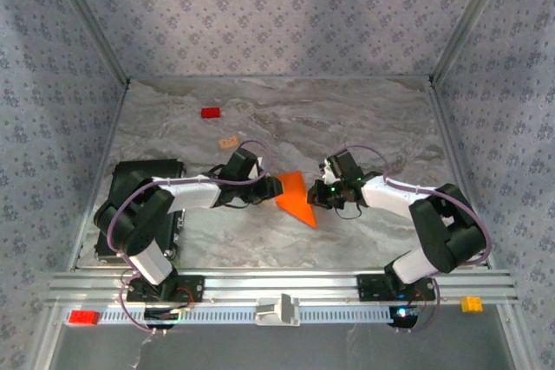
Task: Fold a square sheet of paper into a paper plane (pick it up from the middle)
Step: Fourth fold the wing at the center of the table.
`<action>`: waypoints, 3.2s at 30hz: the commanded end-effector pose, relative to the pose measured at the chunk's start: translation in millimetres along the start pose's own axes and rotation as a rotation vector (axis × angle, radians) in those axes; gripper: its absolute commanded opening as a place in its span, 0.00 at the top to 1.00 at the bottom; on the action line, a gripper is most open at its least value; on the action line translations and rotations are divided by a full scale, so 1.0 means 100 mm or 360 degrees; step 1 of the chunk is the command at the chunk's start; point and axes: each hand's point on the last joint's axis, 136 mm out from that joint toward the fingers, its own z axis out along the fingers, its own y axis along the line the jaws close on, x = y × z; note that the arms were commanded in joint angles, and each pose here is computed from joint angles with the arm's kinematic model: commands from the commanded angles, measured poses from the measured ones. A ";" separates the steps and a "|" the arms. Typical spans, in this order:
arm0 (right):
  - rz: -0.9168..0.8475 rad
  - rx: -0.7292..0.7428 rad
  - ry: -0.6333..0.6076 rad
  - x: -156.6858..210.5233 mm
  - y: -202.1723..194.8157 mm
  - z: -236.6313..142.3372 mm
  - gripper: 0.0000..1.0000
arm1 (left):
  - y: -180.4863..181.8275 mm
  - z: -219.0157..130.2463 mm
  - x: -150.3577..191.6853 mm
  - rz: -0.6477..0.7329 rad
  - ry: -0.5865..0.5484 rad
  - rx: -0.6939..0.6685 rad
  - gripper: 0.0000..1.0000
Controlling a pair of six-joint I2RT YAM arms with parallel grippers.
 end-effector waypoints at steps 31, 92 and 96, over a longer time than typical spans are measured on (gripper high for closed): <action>0.0006 -0.0068 -0.0050 0.02 -0.07 -0.08 0.90 | -0.23 0.16 -0.03 -0.0073 0.0119 0.0253 0.56; -0.1710 0.0726 -0.0787 0.27 0.31 -0.09 0.56 | -0.52 0.01 -0.17 -0.0033 0.0054 0.0346 0.84; -0.1710 0.0779 -0.0773 0.25 0.26 -0.05 0.58 | -0.53 0.01 -0.16 -0.0032 0.0055 0.0350 0.84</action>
